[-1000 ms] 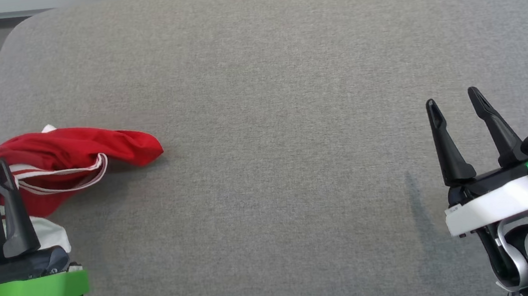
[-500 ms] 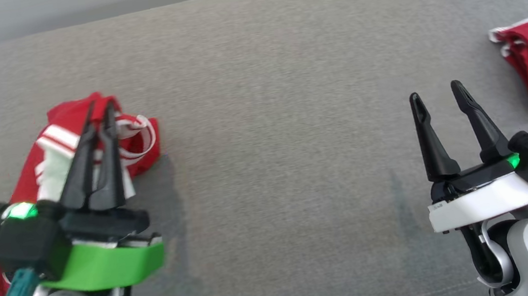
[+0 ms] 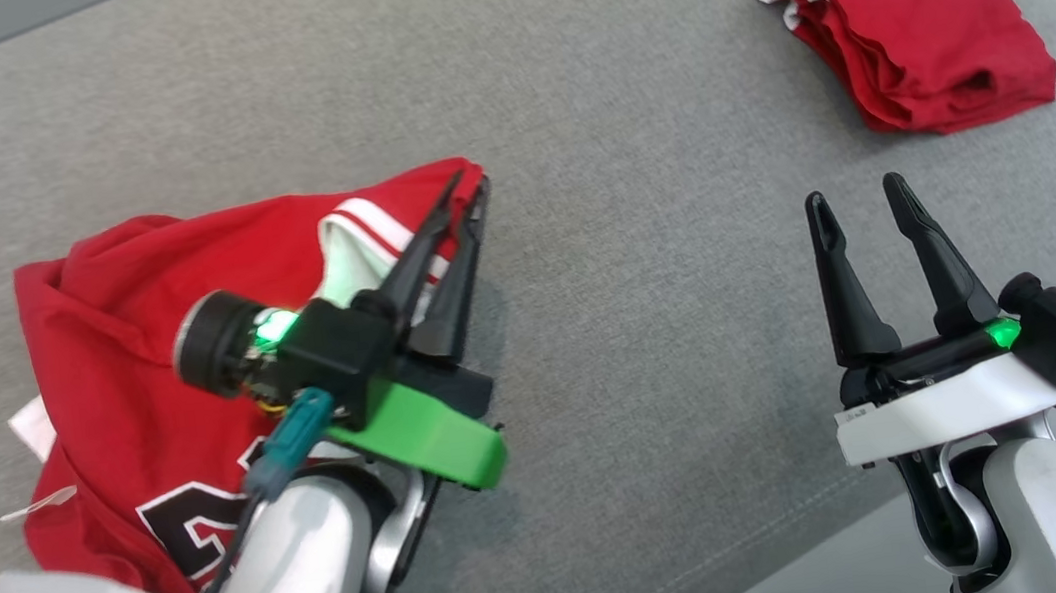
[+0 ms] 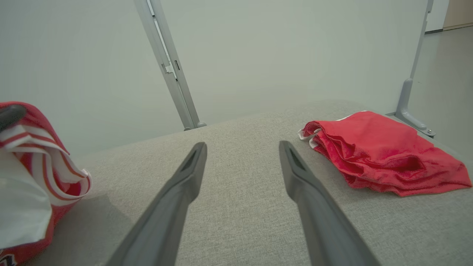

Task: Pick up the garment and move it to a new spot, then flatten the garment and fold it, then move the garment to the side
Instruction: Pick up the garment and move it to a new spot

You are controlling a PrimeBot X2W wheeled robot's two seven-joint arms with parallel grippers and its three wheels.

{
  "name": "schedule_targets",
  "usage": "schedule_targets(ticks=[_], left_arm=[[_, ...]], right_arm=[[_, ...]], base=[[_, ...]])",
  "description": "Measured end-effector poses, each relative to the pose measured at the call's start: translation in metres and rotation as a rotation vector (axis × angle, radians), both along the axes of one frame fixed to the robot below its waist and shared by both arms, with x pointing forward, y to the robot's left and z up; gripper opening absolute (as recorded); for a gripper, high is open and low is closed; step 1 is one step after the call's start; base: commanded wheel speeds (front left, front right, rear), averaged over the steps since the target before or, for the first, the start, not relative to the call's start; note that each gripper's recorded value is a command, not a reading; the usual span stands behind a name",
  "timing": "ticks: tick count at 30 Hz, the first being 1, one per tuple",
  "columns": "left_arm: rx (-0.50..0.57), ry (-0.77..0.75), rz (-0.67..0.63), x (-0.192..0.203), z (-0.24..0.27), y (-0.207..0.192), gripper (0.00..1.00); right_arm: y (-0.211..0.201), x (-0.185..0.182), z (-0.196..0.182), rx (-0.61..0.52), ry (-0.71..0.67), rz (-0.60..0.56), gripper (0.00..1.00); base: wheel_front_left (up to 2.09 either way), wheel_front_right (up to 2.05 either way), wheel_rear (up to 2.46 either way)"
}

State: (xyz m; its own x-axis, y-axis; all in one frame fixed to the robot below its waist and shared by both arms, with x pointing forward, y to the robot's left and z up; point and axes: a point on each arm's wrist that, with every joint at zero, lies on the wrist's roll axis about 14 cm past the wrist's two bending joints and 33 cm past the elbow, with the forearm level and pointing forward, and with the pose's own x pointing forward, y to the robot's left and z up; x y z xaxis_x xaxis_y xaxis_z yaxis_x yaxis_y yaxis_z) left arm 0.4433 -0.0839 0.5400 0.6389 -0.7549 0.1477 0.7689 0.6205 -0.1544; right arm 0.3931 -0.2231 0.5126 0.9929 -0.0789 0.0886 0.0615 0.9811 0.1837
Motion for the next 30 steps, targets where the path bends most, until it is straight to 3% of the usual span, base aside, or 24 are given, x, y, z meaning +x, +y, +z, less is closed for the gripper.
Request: schedule_targets(ticks=[7,8,9,10,14,19,30], left_arm=[[0.029,0.159,-0.130,-0.010,-0.062,-0.043,0.00],[0.022,0.170,-0.138,-0.010,-0.066,-0.046,0.32],[0.018,0.179,-0.143,-0.010,-0.069,-0.048,0.94],[0.014,0.180,-0.145,-0.011,-0.071,-0.049,1.00],[-0.007,0.165,-0.122,-0.007,-0.071,-0.044,1.00],[-0.026,0.138,0.017,0.015,-0.066,-0.011,1.00],[0.004,0.090,0.522,0.045,-0.052,0.150,1.00]], right_arm=[[-0.013,-0.001,-0.023,0.004,0.062,-0.044,1.00],[-0.014,-0.001,-0.025,0.003,0.068,-0.048,1.00],[-0.015,0.000,-0.027,0.001,0.071,-0.052,1.00],[-0.016,0.000,-0.028,0.000,0.075,-0.053,1.00],[-0.015,0.003,-0.031,-0.015,0.081,-0.046,1.00],[-0.005,0.008,-0.032,-0.026,0.081,-0.010,1.00],[0.023,0.019,-0.015,-0.044,0.046,0.110,1.00]], base=[[0.00,0.00,0.00],[0.00,0.00,0.00],[0.00,0.00,0.00],[0.00,0.00,0.00],[0.00,0.00,0.00],[0.00,0.00,0.00],[0.00,0.00,0.00]])
